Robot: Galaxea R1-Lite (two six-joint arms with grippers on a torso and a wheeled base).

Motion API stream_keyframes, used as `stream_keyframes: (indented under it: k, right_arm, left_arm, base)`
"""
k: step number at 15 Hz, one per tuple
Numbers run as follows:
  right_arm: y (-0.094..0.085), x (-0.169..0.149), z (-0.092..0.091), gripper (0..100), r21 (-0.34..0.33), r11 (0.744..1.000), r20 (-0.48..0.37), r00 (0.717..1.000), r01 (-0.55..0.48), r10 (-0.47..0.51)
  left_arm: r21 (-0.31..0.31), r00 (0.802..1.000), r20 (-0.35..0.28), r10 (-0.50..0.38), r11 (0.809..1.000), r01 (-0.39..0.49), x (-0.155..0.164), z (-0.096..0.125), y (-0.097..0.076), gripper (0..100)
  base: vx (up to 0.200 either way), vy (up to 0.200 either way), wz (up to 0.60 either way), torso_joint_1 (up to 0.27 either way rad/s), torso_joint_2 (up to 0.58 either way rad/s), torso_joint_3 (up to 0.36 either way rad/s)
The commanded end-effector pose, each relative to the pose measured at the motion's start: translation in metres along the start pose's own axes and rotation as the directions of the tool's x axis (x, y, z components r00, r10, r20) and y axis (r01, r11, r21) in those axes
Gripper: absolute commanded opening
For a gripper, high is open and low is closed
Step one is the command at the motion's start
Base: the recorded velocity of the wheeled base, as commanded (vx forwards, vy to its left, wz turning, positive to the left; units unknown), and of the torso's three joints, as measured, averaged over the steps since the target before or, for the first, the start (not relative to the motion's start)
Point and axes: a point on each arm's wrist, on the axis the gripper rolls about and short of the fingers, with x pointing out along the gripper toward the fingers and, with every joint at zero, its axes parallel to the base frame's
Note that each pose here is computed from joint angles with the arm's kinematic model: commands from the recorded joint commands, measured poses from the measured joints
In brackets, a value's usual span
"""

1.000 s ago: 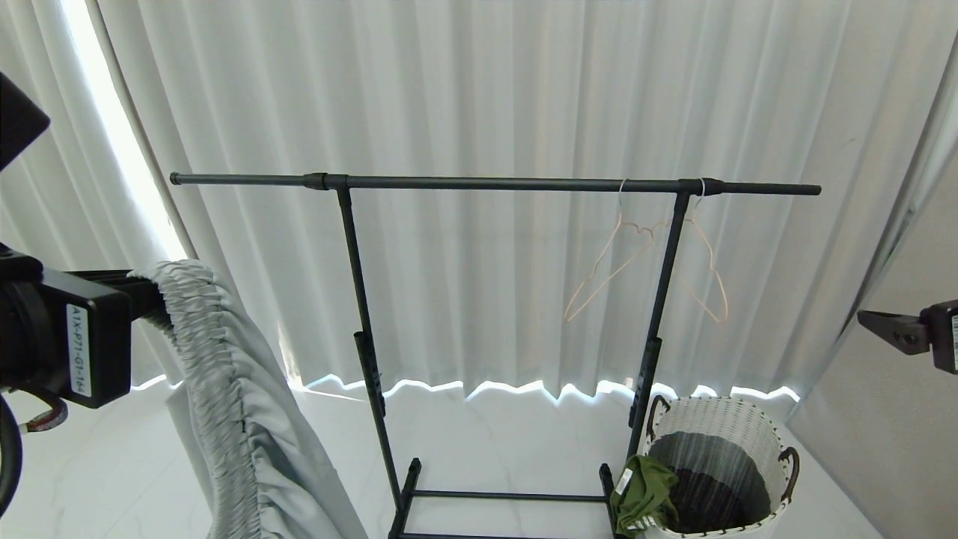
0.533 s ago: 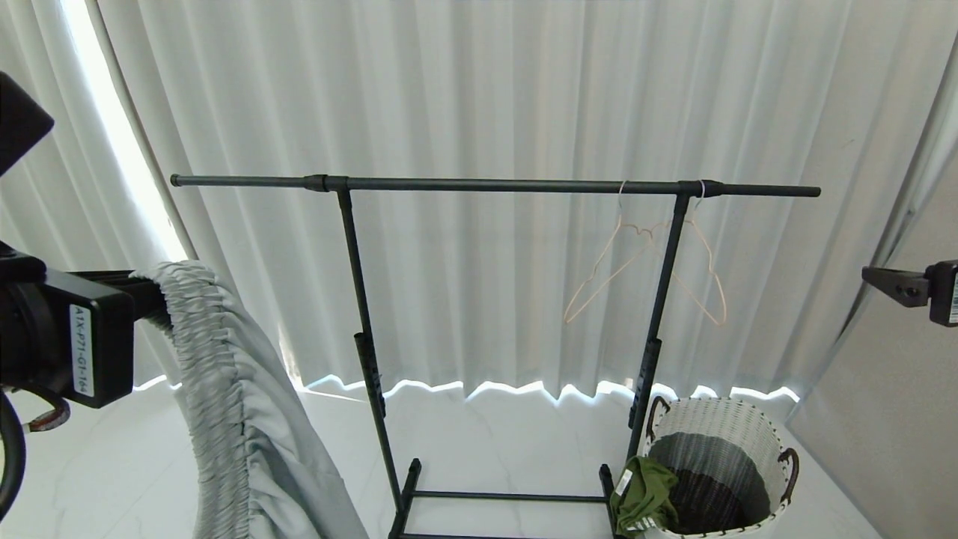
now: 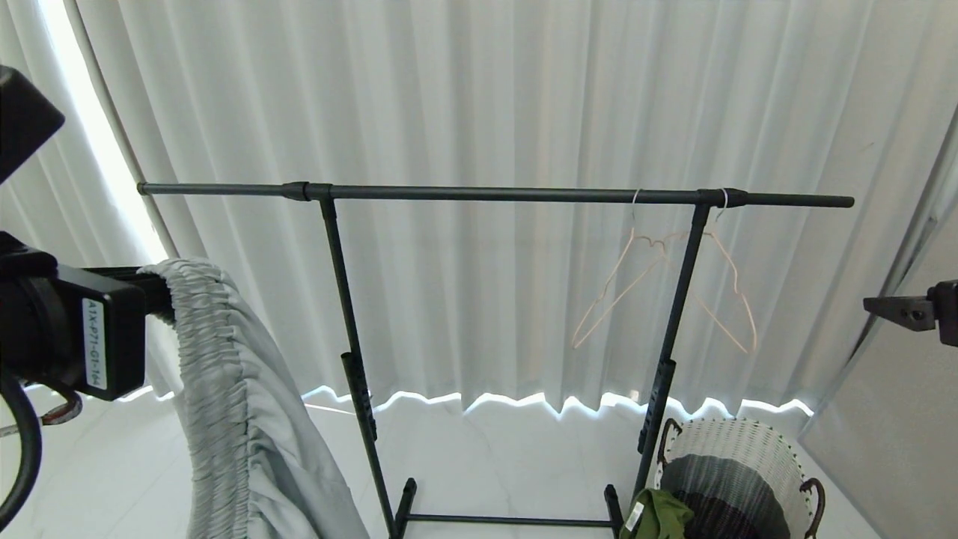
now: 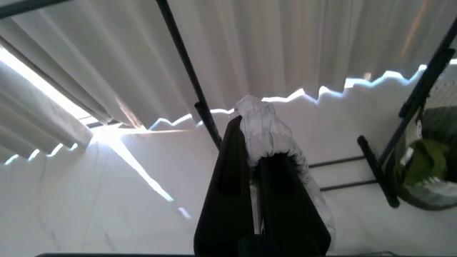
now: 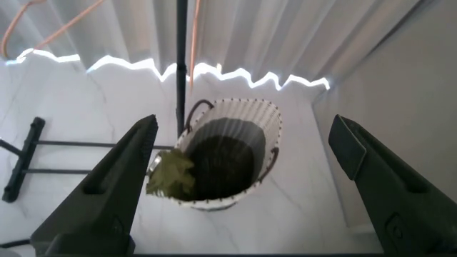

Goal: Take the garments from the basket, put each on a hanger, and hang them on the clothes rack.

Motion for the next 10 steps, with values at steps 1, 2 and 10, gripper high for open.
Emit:
stream_keyframes:
  k: [1, 2, 10]
  right_arm:
    - [0.0, 0.001, 0.001, 100, 0.0, 1.0, -0.005, 1.0, -0.001, 0.001]
    - [0.0, 0.003, 0.0, 100, -0.001, 1.0, -0.011, 1.0, -0.001, 0.001]
    - [0.004, 0.042, -0.009, 100, -0.002, 1.0, -0.134, 0.991, -0.013, 0.013]
  left_arm:
    - [-0.001, 1.0, 0.008, 0.003, 1.0, -0.003, 0.005, 0.003, -0.003, 0]
    - [-0.007, 1.0, 0.019, 0.008, 1.0, -0.007, 0.008, 0.005, -0.004, 0]
    - [0.008, 1.0, -0.009, 0.01, 1.0, -0.01, 0.014, -0.005, -0.008, 0]
  base:
    - [0.2, 0.0, 0.0, 0.007, 0.0, 0.007]
    - [0.2, 0.0, 0.0, 0.007, 0.0, -0.002]
    - [0.15, 0.0, 0.0, -0.001, 0.0, 0.002]
